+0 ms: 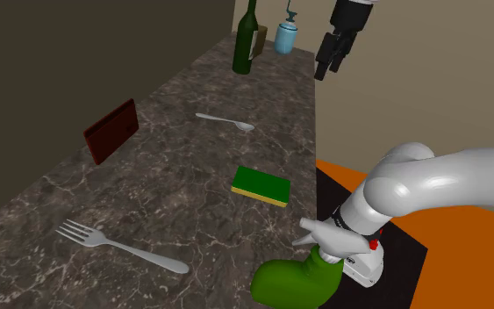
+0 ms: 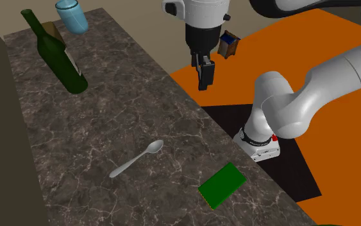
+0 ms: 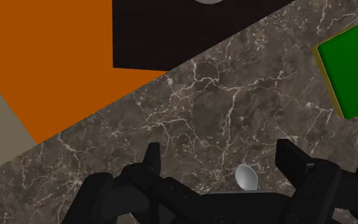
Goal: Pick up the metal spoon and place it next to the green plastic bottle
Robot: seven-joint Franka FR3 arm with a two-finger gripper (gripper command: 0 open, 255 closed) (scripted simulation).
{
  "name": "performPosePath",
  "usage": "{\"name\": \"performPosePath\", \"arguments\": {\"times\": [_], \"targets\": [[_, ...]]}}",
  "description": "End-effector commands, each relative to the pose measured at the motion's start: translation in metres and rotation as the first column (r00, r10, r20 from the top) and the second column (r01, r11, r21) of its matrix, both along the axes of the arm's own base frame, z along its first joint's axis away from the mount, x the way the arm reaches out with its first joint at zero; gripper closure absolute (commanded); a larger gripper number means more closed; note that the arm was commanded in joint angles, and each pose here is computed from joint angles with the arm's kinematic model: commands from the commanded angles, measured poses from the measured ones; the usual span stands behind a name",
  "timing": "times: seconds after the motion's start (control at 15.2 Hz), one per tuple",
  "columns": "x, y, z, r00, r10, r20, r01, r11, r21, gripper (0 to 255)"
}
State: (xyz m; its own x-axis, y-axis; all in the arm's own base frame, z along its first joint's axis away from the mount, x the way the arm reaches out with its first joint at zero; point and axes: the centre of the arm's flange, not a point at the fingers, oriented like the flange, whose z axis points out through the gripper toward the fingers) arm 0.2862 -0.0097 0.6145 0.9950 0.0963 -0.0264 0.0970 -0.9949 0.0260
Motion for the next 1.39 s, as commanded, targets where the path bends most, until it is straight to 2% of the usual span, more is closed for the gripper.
{"name": "performPosePath", "arguments": {"times": [0.0, 0.66, 1.32], "targets": [[0.000, 0.000, 0.000, 1.000, 0.000, 0.000, 0.000, 1.000, 0.000, 0], [0.075, 0.035, -0.085, 0.990, 0.104, 0.095, -0.111, 0.991, 0.080, 0], [0.153, 0.086, -0.159, 0.961, 0.197, 0.196, -0.228, 0.962, 0.149, 0]]}}
